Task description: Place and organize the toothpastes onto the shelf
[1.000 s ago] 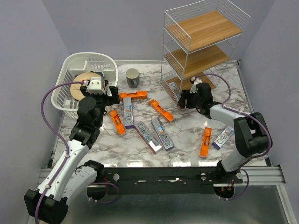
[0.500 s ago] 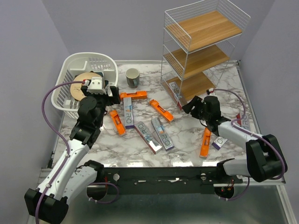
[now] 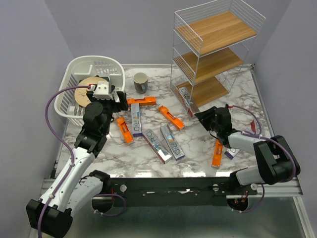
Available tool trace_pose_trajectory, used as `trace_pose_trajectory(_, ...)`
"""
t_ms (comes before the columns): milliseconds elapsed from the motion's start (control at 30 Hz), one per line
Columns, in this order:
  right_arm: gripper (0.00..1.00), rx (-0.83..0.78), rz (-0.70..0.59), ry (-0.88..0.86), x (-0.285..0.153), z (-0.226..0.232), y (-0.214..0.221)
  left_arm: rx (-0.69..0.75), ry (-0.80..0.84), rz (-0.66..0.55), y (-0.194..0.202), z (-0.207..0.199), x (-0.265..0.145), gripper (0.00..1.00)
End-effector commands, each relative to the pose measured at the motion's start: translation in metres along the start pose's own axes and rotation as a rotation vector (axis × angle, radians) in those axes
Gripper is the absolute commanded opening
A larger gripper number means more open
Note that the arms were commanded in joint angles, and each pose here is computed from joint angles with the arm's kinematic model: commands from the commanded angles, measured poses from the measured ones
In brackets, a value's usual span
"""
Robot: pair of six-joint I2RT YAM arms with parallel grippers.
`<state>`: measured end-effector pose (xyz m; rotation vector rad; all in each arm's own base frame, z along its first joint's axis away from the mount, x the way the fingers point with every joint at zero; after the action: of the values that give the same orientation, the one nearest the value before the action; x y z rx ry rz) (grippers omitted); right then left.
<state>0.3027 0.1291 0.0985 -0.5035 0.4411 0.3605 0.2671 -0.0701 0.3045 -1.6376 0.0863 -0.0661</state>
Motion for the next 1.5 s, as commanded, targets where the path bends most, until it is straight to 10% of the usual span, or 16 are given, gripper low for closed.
trace_pose_trajectory(0, 0.54, 0.090, -0.081, -0.020, 0.016, 0.006, -0.010, -0.011, 0.008, -0.009, -0.002, -0.001, 0.001, 0.99)
trace_pose_trajectory(1467, 0.54, -0.116, -0.067, -0.074, 0.045, 0.042, -0.038, -0.015, 0.017, 0.001, -0.001, 0.000, 0.003, 0.99)
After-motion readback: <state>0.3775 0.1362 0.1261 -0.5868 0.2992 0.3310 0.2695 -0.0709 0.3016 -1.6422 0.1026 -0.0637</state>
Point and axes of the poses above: each gripper's point midway between its finger pads, its own x axis out along the fingers, its own z axis along the line the jaws close on, y = z × x, the point moved 6 cm from there along -x, back along the fingers, and after that the axes turned 1 degree about x, right-handed, at the moved point
